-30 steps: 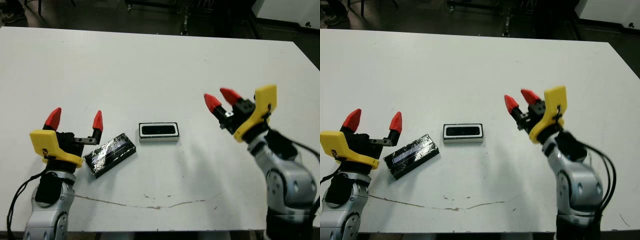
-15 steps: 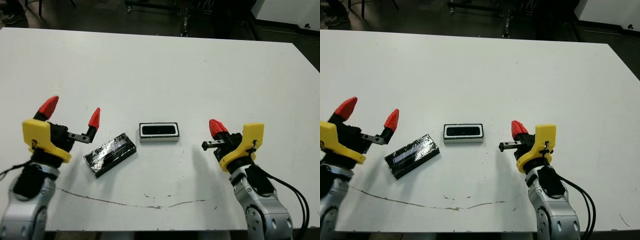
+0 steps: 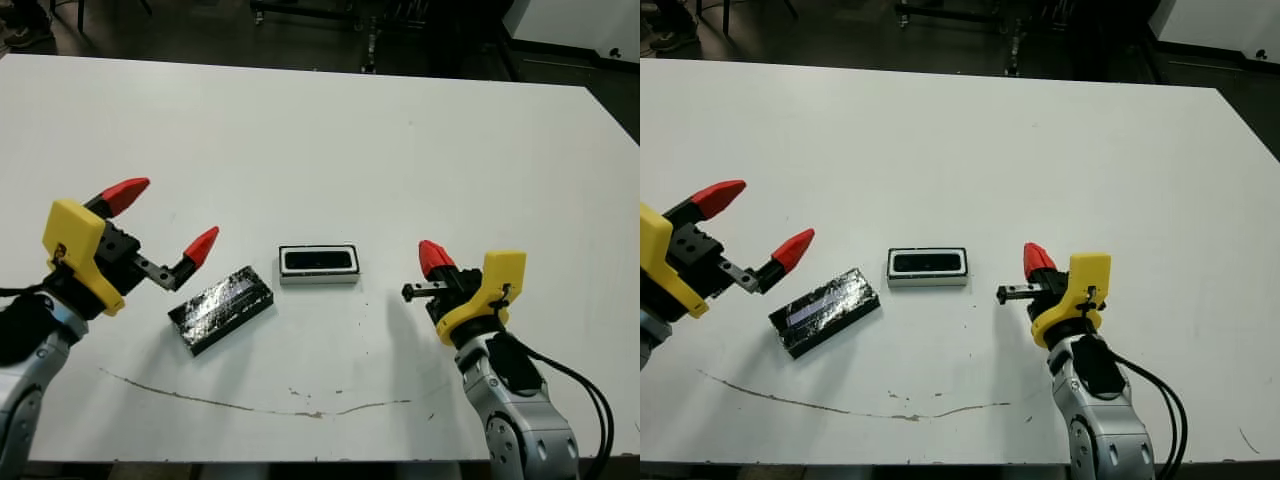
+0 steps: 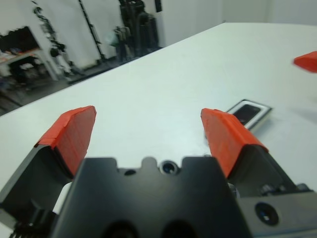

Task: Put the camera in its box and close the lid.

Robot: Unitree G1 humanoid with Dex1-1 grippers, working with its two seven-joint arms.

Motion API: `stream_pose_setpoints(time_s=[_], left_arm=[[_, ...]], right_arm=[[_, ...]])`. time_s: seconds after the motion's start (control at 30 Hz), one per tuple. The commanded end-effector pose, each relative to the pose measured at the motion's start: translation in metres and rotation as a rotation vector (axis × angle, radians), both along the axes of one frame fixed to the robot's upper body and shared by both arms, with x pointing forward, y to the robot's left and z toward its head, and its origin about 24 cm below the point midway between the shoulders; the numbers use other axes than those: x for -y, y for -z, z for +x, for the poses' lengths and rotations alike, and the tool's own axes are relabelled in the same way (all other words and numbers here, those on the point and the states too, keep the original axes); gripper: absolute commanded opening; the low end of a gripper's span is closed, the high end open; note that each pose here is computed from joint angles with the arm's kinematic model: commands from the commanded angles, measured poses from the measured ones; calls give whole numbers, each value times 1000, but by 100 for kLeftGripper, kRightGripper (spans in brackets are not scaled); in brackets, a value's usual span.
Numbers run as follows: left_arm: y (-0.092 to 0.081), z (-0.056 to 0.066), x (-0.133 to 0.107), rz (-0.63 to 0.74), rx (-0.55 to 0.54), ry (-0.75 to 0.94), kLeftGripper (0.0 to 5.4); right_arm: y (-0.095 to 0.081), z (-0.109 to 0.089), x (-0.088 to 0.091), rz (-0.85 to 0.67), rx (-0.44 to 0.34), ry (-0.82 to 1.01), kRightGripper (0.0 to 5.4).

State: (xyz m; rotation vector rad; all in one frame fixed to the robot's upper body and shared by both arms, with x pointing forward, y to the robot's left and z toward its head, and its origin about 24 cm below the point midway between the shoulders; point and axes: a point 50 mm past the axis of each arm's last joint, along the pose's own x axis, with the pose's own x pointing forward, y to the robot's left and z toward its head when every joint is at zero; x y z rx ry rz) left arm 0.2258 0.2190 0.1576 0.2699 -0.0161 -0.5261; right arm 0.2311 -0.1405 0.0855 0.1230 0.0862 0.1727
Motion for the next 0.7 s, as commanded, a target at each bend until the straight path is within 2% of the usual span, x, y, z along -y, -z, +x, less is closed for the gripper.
stream_pose_setpoints(time_s=[0.03,0.4,0.5,0.7], left_arm=[[-4,2,-1,1,-61,46,540],[-3,14,-8,-6,-325,226,540],[-2,16,-7,28,-346,244,540],[2,15,-1,182,-330,251,540]], right_arm=[[2,0,2,-10,-8,9,2],[5,-1,2,-21,-20,5,2],[6,-2,2,-19,-25,7,2],[7,-3,2,-15,-23,4,2]])
